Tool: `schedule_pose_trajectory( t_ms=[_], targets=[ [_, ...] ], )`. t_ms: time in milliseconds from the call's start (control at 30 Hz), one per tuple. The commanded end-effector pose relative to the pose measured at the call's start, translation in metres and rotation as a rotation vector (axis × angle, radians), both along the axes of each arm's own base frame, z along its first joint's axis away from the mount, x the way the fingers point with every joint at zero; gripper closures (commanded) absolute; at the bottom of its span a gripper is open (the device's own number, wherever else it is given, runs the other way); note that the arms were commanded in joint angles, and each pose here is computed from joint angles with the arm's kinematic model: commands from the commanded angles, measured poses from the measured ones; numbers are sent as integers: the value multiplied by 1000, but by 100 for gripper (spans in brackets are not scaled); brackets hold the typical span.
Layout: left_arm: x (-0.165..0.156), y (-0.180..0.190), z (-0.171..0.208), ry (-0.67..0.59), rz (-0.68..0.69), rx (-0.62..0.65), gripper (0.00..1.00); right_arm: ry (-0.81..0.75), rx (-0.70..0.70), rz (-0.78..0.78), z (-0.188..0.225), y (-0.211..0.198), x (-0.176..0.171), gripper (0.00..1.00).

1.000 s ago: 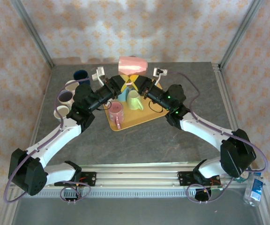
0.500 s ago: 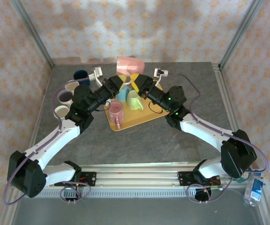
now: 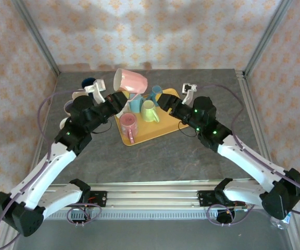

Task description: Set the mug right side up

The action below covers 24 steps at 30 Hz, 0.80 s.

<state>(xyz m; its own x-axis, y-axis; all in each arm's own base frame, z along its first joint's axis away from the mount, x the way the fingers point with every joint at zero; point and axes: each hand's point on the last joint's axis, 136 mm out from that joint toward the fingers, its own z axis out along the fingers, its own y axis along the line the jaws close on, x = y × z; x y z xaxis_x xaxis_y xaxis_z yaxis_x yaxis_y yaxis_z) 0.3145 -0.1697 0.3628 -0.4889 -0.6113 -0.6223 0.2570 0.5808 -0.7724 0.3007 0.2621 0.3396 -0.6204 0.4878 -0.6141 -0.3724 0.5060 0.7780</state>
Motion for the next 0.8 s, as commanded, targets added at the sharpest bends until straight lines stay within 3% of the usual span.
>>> schedule_pose_trajectory(
  t_ms=[0,133,333,567,767],
  targets=[
    [-12,35,10,-36,115,201,100,14,-337,-82,-34,-35,-1,38],
    [-22,67,-18,71,211,410,100,15,-501,-97,-47,-52,-3,38],
    [-38,120,-50,194,384,684,100,11,-577,-103,-53,-59,-2,37],
    [-37,143,-80,260,467,839,100,44,-593,-46,-64,-47,2,37],
    [-8,141,-96,202,498,849,100,60,-585,21,-65,-31,5,37]
  ],
)
